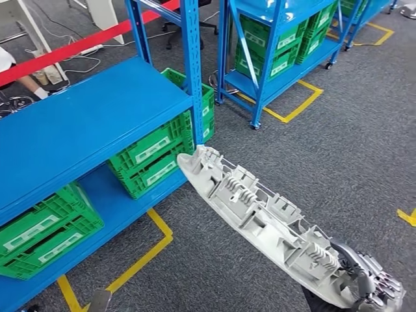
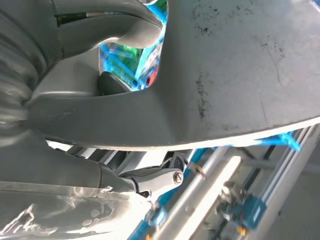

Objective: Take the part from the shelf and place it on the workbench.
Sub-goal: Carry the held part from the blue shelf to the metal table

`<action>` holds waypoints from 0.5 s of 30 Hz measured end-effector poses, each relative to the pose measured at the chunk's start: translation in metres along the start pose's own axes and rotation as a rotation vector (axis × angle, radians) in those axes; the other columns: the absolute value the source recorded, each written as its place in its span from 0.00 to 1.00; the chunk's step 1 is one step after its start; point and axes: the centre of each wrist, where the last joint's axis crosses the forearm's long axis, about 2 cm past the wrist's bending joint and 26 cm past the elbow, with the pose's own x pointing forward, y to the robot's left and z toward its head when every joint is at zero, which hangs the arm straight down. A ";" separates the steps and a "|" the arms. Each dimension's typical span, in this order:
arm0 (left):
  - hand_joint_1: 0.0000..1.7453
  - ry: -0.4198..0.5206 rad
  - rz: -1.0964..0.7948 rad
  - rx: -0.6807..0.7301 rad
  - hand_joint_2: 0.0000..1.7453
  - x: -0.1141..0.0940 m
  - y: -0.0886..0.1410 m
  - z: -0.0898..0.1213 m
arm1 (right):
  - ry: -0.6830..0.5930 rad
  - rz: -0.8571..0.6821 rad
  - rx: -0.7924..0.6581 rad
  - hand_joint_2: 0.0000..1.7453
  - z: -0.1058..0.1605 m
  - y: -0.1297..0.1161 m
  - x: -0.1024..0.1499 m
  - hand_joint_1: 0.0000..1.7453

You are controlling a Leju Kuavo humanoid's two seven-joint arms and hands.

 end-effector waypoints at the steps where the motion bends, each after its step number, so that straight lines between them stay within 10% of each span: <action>1: 0.00 -0.002 -0.001 -0.002 1.00 0.001 0.000 -0.001 | 0.001 0.002 -0.001 1.00 0.000 0.000 0.000 1.00; 15: 0.00 0.000 -0.006 -0.024 1.00 0.005 -0.003 -0.004 | 0.012 0.034 0.002 1.00 0.002 -0.006 0.000 1.00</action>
